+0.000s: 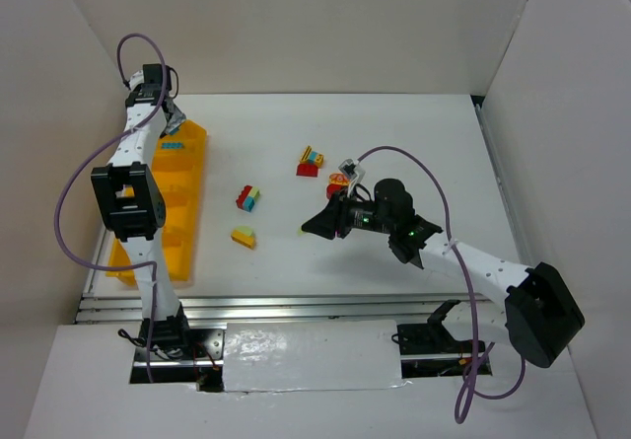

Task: Sort the legos into containers by color

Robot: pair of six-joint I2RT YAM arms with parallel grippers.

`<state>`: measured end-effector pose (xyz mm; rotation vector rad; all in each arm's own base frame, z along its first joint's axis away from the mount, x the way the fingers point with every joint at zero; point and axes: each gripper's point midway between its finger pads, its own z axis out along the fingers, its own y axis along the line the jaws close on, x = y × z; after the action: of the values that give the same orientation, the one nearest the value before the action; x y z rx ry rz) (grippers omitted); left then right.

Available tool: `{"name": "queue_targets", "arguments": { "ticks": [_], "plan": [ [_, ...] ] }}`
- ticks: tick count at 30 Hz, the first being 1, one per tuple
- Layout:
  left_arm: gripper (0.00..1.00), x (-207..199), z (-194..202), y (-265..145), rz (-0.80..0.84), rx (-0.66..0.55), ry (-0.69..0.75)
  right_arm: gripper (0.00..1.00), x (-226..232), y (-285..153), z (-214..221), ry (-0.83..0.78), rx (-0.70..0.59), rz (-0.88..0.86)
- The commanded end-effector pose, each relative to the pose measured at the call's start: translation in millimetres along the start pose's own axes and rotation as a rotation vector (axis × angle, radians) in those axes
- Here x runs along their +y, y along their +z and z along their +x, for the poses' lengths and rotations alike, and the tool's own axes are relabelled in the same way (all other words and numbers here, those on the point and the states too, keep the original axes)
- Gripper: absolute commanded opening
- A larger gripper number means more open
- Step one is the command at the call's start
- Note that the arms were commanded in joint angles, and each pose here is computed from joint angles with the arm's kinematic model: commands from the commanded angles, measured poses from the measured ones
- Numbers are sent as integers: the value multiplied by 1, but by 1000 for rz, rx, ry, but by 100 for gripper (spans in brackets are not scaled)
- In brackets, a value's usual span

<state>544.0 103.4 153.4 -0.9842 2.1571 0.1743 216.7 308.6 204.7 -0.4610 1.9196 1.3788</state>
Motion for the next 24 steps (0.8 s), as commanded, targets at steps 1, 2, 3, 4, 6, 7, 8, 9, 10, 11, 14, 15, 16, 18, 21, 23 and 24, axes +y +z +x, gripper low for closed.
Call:
{"name": "queue_targets", "arguments": {
  "ticks": [1, 2, 3, 4, 6, 7, 8, 9, 10, 11, 14, 15, 16, 18, 21, 23, 24],
  "plan": [
    [0, 1, -16, -14, 12, -41, 1, 0, 9, -4, -11, -46, -38, -24],
    [0, 1, -14, -12, 10, -32, 1, 0, 9, -5, -11, -47, -40, -24],
    [0, 0, -15, -12, 12, -32, -2, 0, 9, -5, -11, -48, -41, -25],
    [0, 0, -15, -12, 12, -29, -1, 0, 9, -6, -11, -47, -43, -25],
    [0, 0, -15, -12, 11, -31, -5, 0, 9, -5, -11, -43, -40, -26],
    [0, 0, -16, -13, 12, -35, -6, 0, 11, -4, -11, -44, -36, -33],
    [0, 0, -16, -12, 9, -38, -5, 0, 9, -3, -10, -41, -31, -32],
    [0, 0, -17, -12, 9, -41, -4, 0, 9, -3, -9, -39, -28, -33],
    [1, 1, -16, -9, 4, -40, -3, 0, 9, -2, -8, -38, -23, -37],
    [2, 2, -16, -8, 1, -42, -2, 0, 9, -2, -8, -36, -24, -36],
    [5, 3, -14, 1, -4, -31, -2, 0, 8, -1, -7, -35, -20, -37],
    [7, 4, -15, 3, -7, -30, -3, 0, 7, 0, -7, -32, -19, -36],
    [10, 5, -12, 5, -13, -21, -4, 0, 7, 0, -7, -32, -16, -36],
    [17, 8, -8, 8, -21, -14, -2, 0, 5, 1, -5, -28, -9, -33],
    [61, 11, -4, 15, -37, -23, -9, 0, 4, 2, -4, -26, -2, -33],
    [74, 11, -5, 19, -39, -27, -8, 0, 5, 3, -4, -25, 3, -37],
    [84, 10, -3, 23, -41, -22, -5, 0, 5, 2, -4, -26, 3, -36]
  ]
}}
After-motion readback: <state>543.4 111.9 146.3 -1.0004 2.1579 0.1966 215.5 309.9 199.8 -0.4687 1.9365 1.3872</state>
